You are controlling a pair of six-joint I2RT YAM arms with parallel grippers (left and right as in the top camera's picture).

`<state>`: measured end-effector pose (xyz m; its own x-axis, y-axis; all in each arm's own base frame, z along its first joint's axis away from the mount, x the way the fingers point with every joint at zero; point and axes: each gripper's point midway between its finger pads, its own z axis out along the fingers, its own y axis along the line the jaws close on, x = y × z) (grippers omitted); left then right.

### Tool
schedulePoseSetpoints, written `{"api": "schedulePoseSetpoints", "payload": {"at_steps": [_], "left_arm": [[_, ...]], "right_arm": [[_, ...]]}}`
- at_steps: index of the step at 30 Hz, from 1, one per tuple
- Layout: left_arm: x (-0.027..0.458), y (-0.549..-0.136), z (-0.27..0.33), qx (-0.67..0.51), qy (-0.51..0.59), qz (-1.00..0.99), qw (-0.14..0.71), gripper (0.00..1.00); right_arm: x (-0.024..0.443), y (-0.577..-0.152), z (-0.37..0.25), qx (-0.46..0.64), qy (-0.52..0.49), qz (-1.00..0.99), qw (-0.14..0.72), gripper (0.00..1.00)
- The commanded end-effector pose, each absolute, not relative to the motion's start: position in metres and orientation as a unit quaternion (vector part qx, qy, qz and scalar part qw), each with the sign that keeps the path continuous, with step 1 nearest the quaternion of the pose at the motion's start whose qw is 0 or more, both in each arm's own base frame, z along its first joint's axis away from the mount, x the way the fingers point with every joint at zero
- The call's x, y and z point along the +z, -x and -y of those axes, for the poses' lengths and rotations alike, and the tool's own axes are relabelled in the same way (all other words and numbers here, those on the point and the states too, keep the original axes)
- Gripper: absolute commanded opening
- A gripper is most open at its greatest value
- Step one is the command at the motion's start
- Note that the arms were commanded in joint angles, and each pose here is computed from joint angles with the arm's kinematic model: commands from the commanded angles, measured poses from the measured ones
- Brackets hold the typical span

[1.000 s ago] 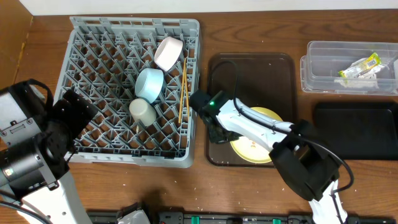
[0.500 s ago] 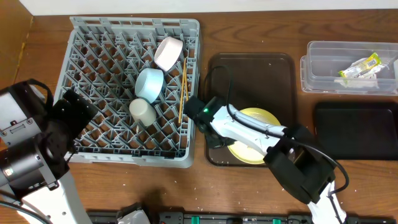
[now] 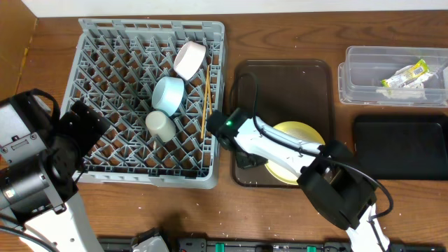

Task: Sort waste into correct bins and load items into the dishwasher
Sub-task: 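Slide the yellow plate right across the tray and lift its edge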

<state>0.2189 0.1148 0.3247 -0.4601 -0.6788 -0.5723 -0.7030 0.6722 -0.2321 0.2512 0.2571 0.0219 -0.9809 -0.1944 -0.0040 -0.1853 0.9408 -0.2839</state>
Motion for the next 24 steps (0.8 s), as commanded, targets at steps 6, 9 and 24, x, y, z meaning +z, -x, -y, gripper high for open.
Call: {"api": "schedulePoseSetpoints", "payload": {"at_steps": [6,9,24], "left_arm": [[0.327,-0.218,-0.117,0.024,0.405,-0.853,0.329,0.98],[0.327,-0.218,-0.117,0.024,0.405,-0.853,0.329,0.99],[0.327,-0.218,-0.117,0.024,0.405,-0.853,0.329,0.99]], "right_arm": [[0.052,-0.27,-0.26,-0.168,0.1,-0.979,0.057,0.01],[0.057,-0.269,-0.257,-0.175,0.1,-0.978,0.054,0.01],[0.105,-0.292,-0.226,-0.225,0.004,-0.97,0.089,0.01]]}}
